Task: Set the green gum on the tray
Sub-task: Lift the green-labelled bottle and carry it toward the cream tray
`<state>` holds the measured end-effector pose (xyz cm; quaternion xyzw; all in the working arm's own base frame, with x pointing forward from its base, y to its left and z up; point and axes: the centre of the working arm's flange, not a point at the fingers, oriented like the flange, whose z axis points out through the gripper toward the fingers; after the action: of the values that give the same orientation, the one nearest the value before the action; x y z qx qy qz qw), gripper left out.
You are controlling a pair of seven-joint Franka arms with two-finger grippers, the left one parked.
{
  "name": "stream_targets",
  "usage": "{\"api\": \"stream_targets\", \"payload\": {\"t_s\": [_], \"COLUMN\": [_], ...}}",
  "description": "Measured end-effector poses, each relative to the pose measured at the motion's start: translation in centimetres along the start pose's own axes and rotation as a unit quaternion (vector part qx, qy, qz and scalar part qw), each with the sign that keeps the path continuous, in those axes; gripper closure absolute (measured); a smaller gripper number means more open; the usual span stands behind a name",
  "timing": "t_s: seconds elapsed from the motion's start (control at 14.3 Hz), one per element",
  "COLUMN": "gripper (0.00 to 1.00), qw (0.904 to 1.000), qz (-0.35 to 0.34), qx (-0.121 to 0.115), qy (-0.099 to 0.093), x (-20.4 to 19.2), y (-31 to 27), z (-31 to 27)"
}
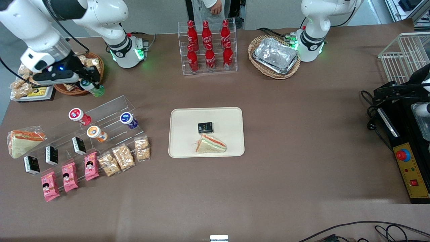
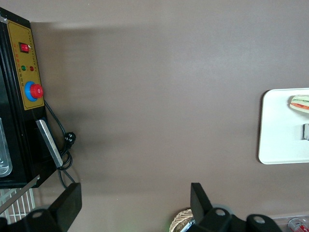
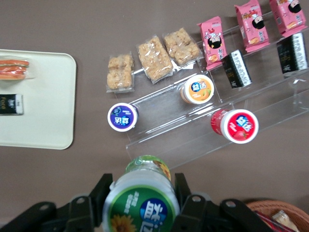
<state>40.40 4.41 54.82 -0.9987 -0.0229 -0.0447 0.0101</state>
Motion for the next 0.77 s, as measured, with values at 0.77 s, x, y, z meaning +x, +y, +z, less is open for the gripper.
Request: {"api": "stream_targets", "payload": {"t_s": [0.77], "gripper": [0.42], "qw": [0.9917], "qz": [0.12], "qx": [0.004], "qy": [-0.046], "x": [8.9], "y": [-14.5], "z": [-3.4]}}
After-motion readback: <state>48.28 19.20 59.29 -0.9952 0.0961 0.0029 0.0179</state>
